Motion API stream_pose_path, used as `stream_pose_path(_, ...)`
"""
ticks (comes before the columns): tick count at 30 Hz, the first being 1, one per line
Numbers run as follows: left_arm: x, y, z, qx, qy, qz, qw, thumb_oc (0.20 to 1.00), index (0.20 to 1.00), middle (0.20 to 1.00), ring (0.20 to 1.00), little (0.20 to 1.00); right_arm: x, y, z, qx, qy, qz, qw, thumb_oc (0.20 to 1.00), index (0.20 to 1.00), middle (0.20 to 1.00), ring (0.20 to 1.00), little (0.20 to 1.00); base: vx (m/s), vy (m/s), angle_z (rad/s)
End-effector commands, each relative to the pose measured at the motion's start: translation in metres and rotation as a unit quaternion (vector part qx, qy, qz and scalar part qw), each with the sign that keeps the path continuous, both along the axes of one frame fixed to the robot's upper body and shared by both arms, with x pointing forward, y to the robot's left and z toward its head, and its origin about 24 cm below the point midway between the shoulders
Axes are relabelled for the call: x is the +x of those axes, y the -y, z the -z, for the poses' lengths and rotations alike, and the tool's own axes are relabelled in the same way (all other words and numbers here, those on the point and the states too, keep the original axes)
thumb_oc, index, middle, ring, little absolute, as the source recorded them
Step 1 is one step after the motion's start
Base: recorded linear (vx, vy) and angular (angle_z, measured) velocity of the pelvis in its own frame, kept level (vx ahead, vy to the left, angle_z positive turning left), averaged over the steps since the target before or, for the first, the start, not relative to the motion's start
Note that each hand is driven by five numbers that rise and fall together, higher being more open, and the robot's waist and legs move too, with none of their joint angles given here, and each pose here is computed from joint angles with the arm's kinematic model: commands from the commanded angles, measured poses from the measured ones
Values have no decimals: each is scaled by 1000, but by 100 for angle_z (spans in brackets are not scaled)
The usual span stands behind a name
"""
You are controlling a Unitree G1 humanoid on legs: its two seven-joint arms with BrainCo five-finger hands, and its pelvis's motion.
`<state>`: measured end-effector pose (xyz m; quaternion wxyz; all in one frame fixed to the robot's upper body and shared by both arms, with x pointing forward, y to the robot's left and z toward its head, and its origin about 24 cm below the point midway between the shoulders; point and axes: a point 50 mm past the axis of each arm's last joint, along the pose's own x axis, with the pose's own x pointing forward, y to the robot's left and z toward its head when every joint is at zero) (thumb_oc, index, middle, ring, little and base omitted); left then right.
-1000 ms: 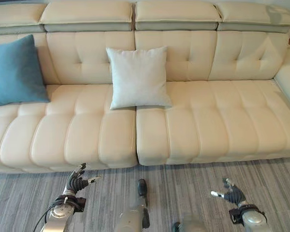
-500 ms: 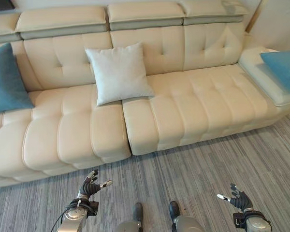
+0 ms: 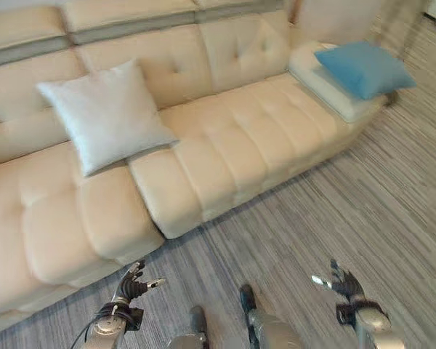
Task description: Pick up all the scattered cushions and arrange them neatly on the sofa.
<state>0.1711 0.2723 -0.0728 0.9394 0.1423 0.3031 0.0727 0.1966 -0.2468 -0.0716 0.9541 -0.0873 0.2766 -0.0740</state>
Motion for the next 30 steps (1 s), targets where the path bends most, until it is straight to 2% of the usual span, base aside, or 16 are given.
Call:
stream_pose_path(1,13,-7,-25,21,63,12,998,1000,1000,1000,1000,1000,9,6,-11,-36,21,-11,999,1000,1000,1000,1000,1000,86,-28,-119)
stream_pose_path(5,19,-7,-28,23,76,5,997,1000,1000,1000,1000,1000,15,3,-13,-33,29,-11,999,1000,1000,1000,1000,1000,279,-55,-107)
stream_pose_path(16,8,21,-3,-29,35,15,999,1000,1000,1000,1000,1000,-11,24,-12,-28,20,30,999,1000,1000,1000,1000,1000,366,-180,-33)
stream_pose_path(23,-2,18,-1,-18,21,19,999,1000,1000,1000,1000,1000,-8,25,-16,-27,36,34,998,1000,1000,1000,1000,1000,263,14,-57)
stream_pose_path(30,-10,15,4,-13,8,3,1000,1000,1000,1000,1000,1000,-7,21,-13,-37,29,28,999,1000,1000,1000,1000,1000,505,107,-58)
